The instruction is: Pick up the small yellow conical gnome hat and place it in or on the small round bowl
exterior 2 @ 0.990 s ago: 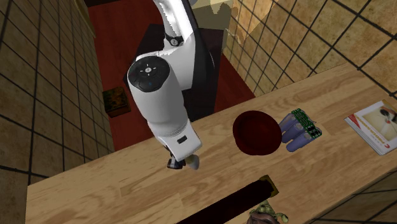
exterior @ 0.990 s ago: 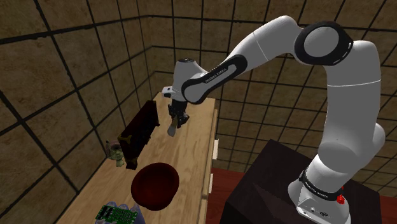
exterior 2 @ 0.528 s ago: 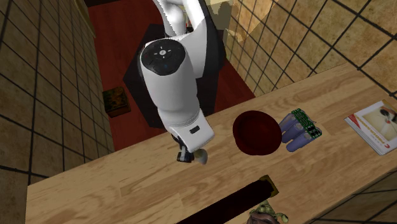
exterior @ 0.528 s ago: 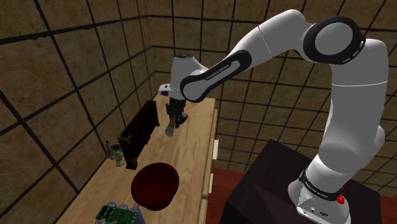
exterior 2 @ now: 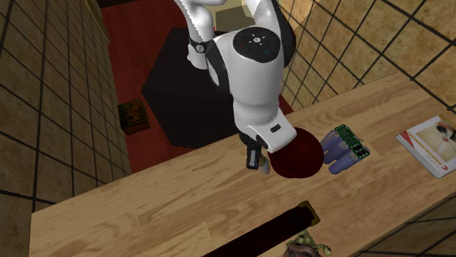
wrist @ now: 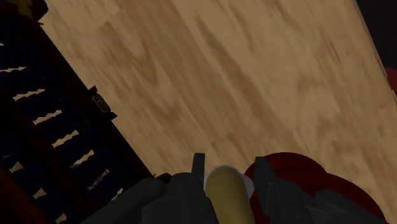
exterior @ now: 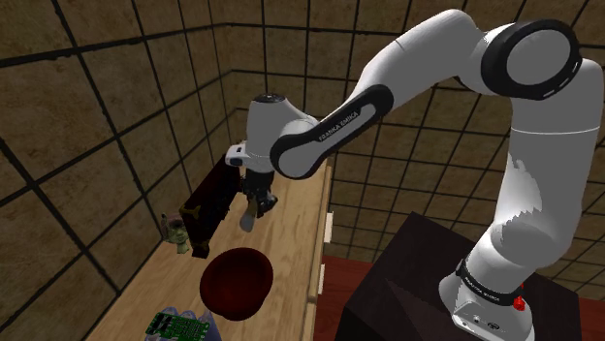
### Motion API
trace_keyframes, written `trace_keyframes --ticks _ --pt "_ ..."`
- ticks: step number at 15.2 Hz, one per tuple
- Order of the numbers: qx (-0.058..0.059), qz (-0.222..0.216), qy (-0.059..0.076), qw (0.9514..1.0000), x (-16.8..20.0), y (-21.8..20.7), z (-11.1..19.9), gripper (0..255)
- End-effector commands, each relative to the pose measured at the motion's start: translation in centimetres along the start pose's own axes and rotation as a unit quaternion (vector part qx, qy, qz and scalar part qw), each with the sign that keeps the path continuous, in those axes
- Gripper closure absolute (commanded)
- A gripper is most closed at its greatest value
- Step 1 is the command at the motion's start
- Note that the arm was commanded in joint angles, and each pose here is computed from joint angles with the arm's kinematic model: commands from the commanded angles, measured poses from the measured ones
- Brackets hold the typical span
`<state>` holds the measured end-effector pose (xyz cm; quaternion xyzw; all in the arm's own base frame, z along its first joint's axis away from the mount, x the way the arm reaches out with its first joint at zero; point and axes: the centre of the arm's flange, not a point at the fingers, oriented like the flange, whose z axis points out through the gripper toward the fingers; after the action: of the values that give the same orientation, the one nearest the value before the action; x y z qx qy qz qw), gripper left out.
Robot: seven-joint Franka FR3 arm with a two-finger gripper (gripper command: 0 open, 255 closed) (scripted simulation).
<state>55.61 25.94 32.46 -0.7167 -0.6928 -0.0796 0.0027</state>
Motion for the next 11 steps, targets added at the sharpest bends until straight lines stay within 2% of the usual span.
trace_keyframes --ticks 1,11 --pt "0.0 0.001 0.0 1.0 2.1 -1.4 0.0 255" --pt "0.0 0.001 0.0 1.0 13.1 -8.8 0.4 255"
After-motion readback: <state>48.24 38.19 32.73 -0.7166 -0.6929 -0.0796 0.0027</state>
